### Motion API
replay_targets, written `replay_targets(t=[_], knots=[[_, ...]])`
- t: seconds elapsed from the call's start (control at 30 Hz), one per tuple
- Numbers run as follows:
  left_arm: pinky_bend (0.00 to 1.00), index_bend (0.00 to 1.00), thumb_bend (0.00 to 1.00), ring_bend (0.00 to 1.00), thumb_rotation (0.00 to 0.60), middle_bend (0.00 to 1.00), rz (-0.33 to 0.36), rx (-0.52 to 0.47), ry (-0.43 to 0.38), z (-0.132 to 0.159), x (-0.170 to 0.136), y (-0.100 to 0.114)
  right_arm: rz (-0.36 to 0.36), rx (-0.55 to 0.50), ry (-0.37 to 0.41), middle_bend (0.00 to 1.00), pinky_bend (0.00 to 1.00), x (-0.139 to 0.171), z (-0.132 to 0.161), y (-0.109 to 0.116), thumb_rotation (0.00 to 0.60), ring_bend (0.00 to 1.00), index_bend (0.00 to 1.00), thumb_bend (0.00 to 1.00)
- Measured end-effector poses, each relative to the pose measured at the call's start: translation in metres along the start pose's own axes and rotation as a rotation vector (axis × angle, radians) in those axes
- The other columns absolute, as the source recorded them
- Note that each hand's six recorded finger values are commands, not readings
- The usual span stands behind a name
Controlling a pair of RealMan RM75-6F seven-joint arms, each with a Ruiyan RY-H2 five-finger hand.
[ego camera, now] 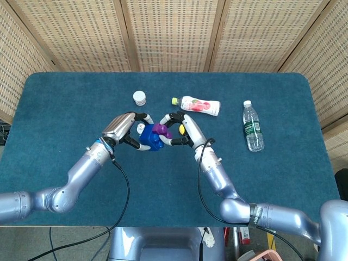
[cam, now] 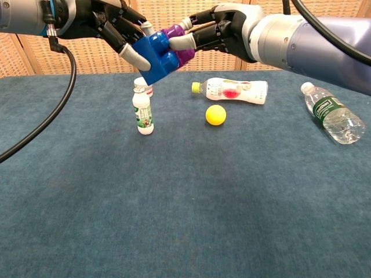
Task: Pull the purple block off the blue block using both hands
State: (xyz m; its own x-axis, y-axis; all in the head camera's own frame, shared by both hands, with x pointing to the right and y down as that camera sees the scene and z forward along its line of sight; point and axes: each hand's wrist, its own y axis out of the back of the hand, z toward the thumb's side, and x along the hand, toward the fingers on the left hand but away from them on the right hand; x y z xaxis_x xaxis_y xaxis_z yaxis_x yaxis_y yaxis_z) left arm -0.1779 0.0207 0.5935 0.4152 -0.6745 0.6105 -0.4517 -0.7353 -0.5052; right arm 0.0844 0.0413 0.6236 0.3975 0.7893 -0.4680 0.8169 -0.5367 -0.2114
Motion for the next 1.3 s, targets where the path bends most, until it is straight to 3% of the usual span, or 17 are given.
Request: replay_targets(t=[0.4, 0.87, 1.07, 1.3], knots=[[0.16, 0.53, 0.15, 0.32, 0.6, 0.51, 0.054, 0.006, 0.018, -0.008, 0.002, 0.002, -0.015, -0.006, -0.01, 0.64, 0.03, 0.0, -0.004, 0.008, 0.6, 0.39, 0.65, 0.43], [0.16, 0.53, 0.15, 0.32, 0.6, 0.51, 0.073, 0.083, 0.09, -0.051, -0.013, 0.032, -0.064, 0.016, -0.033, 0.64, 0.03, 0.007, -0.015, 0.044, 0.6, 0.39, 0.65, 0.43], [0.16, 0.52, 0.15, 0.32, 0.6, 0.51, 0.079, 0.202, 0.088, -0.066, -0.028, 0.041, -0.059, 0.132, -0.058, 0.64, 0.03, 0.016, -0.031, 0.055, 0.6, 0.39, 0.65, 0.43], [0.16, 0.52, 0.15, 0.32, 0.6, 0.51, 0.119, 0.455, 0.08, -0.095, -0.06, 0.048, 0.006, 0.449, -0.062, 0.64, 0.03, 0.035, -0.057, 0.059, 0.6, 0.39, 0.65, 0.43]])
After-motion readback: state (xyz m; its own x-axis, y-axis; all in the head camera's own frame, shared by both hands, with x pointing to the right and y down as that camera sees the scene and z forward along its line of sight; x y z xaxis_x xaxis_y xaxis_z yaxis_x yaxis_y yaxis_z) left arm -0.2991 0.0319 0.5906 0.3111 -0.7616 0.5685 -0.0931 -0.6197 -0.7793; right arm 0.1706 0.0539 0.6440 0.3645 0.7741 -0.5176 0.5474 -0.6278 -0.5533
